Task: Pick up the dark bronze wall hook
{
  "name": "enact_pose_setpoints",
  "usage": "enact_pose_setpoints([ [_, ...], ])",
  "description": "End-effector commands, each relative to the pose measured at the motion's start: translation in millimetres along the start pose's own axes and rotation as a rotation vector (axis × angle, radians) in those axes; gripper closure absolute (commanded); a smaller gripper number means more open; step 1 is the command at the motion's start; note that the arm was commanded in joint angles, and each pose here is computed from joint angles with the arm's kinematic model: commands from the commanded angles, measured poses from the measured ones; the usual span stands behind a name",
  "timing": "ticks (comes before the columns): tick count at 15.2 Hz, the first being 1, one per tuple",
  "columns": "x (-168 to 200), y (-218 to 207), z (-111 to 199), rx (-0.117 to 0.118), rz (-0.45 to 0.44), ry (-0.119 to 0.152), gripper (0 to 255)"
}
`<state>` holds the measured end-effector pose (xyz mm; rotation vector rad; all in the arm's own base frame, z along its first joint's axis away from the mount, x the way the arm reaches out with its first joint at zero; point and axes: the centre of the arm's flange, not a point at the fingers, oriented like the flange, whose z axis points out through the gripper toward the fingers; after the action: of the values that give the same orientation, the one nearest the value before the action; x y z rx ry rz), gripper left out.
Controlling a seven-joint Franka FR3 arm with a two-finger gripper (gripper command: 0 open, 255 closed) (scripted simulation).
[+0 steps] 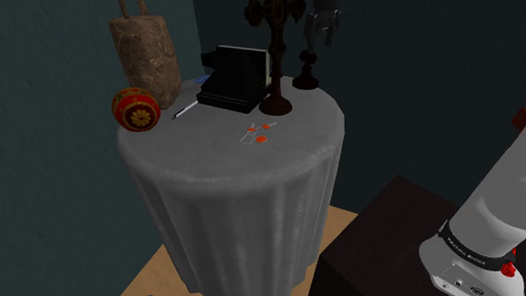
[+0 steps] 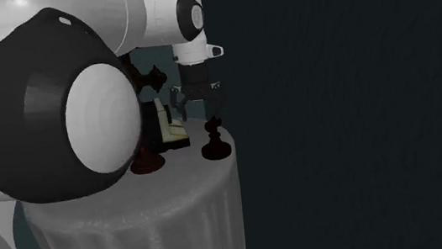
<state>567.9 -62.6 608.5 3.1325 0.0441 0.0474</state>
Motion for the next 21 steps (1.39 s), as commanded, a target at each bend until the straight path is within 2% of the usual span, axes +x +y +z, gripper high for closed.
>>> enact_pose_setpoints([
  [1,26.0,9.1,7.6,0.003,-0.004,-0.016,0],
  [6,86.2,31.1,22.9,0.011,-0.012,-0.052,0],
  [15,85.0,30.8,62.9,0.011,-0.012,-0.052,0],
  [16,84.3,29.9,62.5,0.011,-0.012,-0.052,255],
  [21,84.5,30.6,62.0,0.011,-0.012,-0.052,255],
])
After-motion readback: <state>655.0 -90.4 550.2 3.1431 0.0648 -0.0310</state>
